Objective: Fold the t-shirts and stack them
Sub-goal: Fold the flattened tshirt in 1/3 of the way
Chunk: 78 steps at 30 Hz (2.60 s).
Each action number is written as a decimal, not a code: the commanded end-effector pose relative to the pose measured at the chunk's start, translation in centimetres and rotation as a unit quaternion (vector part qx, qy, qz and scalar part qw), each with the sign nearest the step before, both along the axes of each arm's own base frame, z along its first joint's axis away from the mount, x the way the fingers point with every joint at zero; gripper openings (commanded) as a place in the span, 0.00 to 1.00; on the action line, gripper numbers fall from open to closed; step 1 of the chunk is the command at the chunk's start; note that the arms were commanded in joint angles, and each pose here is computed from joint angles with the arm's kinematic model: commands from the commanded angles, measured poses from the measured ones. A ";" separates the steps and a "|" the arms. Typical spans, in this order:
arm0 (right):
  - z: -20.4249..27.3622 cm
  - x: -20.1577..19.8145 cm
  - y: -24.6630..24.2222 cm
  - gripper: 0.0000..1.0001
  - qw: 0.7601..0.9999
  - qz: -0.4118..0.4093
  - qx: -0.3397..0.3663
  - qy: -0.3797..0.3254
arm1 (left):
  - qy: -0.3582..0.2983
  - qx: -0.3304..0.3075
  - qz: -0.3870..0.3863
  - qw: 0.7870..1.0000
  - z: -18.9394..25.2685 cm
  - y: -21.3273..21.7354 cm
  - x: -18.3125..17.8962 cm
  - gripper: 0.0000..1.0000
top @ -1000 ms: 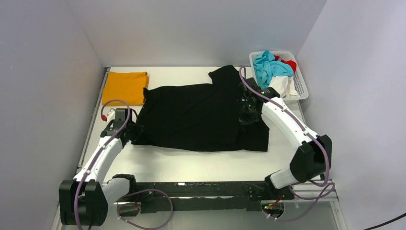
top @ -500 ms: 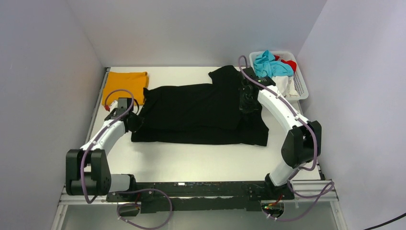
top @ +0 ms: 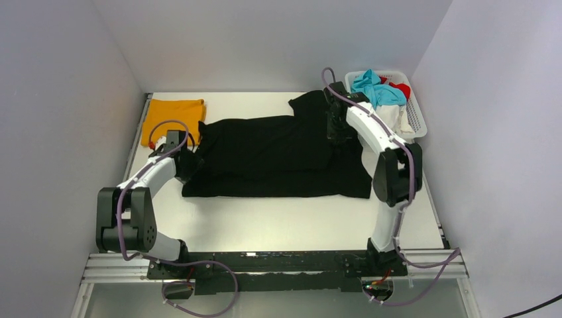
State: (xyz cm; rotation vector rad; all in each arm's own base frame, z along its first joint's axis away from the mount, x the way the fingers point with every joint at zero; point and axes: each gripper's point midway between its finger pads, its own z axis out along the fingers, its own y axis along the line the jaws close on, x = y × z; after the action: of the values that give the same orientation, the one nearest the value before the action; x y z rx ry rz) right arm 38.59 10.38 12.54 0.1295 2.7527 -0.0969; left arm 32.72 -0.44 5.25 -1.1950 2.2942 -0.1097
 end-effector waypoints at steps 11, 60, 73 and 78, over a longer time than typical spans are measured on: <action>0.5 5.0 -1.8 1.00 0.997 -0.030 -0.013 -0.070 | -0.111 -0.002 -0.088 0.990 7.0 -1.5 2.4 0.99; -4.3 2.3 5.5 1.00 0.966 -0.002 0.191 -0.173 | -0.170 -0.081 -0.304 0.934 4.1 -10.8 5.6 0.99; -10.6 -5.4 3.5 1.00 0.973 -0.032 0.201 -0.111 | -0.047 -0.066 -0.285 0.955 -4.3 -9.0 1.2 0.99; -11.1 -10.0 2.5 1.00 0.976 -0.038 0.202 -0.076 | -0.028 -0.061 -0.283 0.957 -4.5 -8.5 -1.8 1.00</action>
State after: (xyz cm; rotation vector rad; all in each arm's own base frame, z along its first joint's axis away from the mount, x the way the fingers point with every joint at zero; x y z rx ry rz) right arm 33.49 14.33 3.32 0.2824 2.4482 0.4735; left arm 36.23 -10.15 4.14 -0.4983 2.3750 -0.6018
